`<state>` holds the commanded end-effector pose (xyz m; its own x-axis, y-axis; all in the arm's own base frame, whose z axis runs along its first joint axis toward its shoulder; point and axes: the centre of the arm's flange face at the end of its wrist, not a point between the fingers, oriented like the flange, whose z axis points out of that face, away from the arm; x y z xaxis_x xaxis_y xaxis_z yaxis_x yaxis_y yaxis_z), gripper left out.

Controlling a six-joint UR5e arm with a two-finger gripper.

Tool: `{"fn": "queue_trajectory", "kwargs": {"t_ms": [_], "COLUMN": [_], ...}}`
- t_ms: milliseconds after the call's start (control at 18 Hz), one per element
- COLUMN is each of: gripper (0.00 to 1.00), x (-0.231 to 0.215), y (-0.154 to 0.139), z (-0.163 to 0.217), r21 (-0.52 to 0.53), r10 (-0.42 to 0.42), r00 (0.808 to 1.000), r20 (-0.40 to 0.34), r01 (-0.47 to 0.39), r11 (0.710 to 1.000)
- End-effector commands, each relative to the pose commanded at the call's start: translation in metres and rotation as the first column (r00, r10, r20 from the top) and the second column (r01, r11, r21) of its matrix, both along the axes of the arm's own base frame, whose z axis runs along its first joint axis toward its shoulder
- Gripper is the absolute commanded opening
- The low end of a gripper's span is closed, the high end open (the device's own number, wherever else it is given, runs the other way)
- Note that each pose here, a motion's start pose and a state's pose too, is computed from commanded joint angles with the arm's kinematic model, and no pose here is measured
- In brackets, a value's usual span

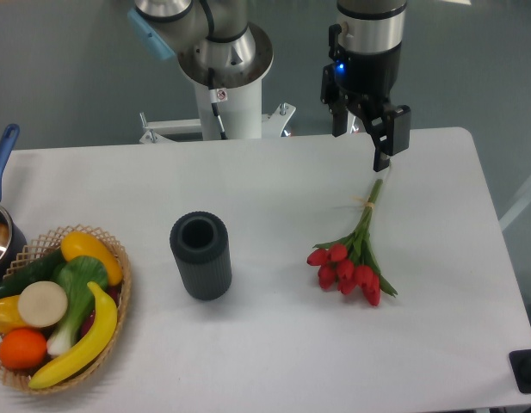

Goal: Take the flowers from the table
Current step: 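Open the gripper wide above the tulip stems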

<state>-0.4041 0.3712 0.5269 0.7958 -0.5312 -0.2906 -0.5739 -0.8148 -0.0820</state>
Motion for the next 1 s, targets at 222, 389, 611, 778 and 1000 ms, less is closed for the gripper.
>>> {"fn": "queue_trajectory", "kwargs": {"t_ms": [222,389,611,778,1000], "gripper": [1.00,1.00,1.00,1.00,1.00], "x": [-0.001,-0.002,-0.005,-0.005,-0.006], "y": [0.000,-0.001,0.003,0.012,0.015], "z": [0.002,0.000,0.003,0.003,-0.012], "r21": [0.002,0.018,0.148,0.270,0.327], "r10": [0.000,0.063,0.190,0.314,0.362], "r00": [1.000,0.998,0.977,0.926,0.905], "r20": [-0.002,0.019,0.100,0.210,0.225], "r01": [0.000,-0.063,-0.203,-0.364,-0.420], "r11": [1.000,0.998,0.968,0.891,0.847]}}
